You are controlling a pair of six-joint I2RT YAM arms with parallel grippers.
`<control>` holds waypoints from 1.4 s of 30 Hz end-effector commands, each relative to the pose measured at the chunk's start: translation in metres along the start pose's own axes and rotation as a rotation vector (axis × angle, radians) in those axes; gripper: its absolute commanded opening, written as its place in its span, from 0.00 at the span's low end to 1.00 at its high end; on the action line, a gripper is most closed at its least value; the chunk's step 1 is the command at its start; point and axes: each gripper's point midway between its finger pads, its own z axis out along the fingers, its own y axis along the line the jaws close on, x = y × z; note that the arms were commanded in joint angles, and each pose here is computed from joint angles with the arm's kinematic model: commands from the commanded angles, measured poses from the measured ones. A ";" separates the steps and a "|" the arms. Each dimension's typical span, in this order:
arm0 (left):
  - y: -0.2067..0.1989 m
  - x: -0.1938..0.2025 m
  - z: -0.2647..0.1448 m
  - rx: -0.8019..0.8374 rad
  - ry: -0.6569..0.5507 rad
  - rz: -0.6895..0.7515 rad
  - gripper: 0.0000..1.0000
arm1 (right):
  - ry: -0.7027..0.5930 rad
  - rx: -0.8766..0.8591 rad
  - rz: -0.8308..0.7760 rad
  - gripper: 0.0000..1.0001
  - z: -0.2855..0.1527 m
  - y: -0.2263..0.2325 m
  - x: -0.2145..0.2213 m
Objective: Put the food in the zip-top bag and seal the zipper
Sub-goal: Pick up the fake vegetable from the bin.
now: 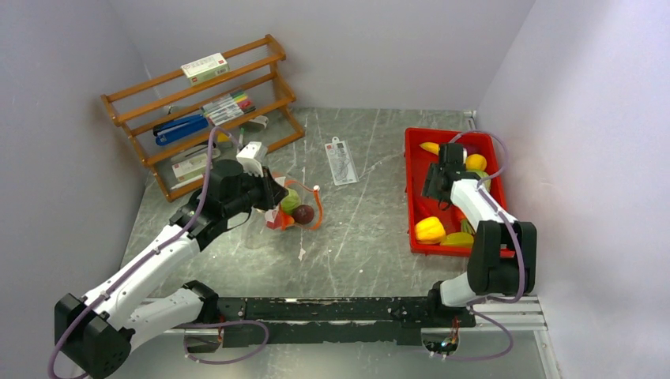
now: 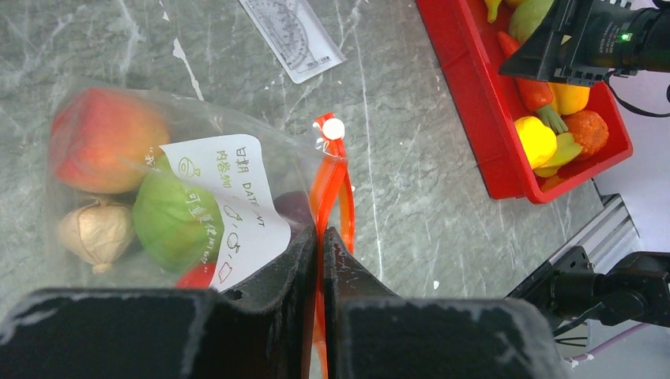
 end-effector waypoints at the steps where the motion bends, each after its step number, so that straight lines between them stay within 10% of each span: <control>1: -0.016 -0.014 -0.005 0.074 -0.037 0.002 0.07 | 0.059 -0.022 -0.064 0.53 -0.015 -0.003 0.008; 27: -0.016 -0.015 -0.005 0.073 -0.045 -0.002 0.07 | 0.159 -0.104 -0.163 0.55 0.019 0.027 0.032; 42: -0.011 -0.016 -0.006 0.045 -0.053 0.000 0.07 | 0.061 0.006 -0.152 0.32 0.027 0.014 0.003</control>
